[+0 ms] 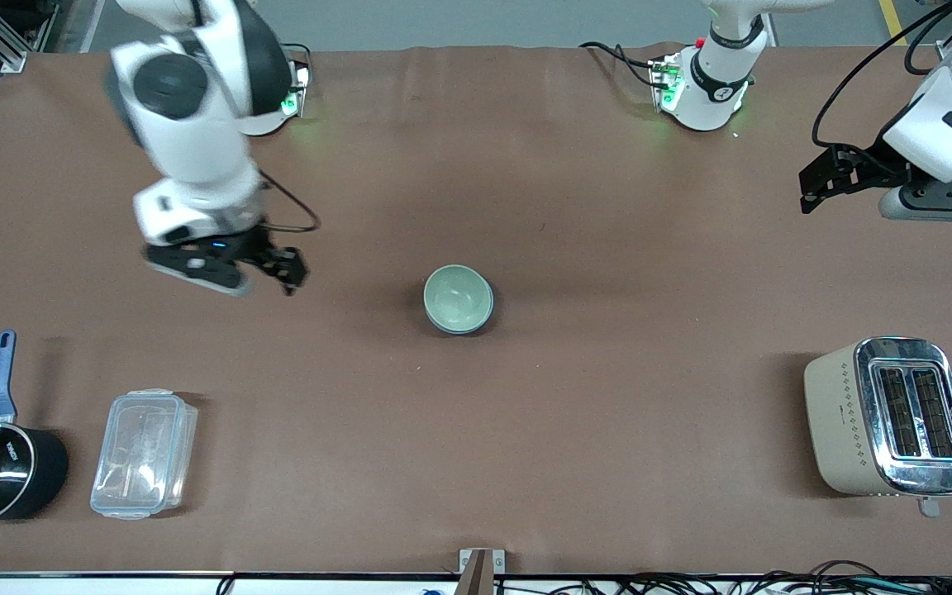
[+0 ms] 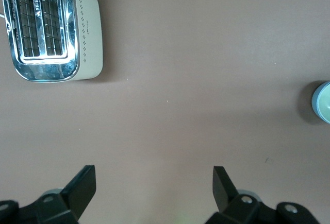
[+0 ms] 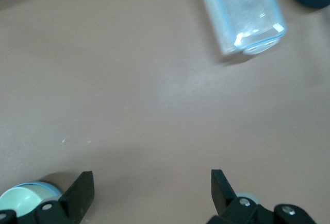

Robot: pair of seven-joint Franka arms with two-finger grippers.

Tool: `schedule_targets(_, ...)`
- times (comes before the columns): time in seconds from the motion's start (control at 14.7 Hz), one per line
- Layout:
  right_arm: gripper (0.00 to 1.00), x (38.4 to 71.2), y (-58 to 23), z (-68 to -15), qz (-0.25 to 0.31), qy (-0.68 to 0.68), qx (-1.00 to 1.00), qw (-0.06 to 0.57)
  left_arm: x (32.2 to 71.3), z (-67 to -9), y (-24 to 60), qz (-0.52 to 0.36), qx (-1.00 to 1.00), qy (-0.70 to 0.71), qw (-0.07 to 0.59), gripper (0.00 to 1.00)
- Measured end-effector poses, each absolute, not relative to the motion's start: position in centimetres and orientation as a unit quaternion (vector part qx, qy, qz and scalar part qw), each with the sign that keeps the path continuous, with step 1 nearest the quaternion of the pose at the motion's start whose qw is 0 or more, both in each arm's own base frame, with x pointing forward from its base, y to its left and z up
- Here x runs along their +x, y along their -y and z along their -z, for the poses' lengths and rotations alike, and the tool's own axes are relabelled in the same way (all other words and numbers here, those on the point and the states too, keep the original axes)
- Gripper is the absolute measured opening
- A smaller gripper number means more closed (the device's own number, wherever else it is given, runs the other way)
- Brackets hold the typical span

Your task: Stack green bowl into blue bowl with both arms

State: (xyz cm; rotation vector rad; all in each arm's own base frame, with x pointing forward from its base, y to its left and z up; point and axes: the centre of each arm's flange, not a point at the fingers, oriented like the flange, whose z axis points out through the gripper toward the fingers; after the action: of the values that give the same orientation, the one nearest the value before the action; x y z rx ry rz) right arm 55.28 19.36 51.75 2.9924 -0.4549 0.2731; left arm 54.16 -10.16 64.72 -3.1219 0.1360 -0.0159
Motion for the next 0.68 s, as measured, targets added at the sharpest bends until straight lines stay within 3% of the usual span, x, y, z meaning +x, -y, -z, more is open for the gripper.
schedule_targets(0.27,1.00,55.2,-7.9,-59.2,-0.055,0.111,0.991,0.042,54.2,-64.8,10.1,0.006,-0.999,-0.043,0.008,1.00)
schedule_targets(0.68,1.00,52.9,2.0,-67.7,-0.014,0.076,0.997,0.007,54.2,-64.8,10.2,0.006,-0.999,-0.044,0.008,1.00)
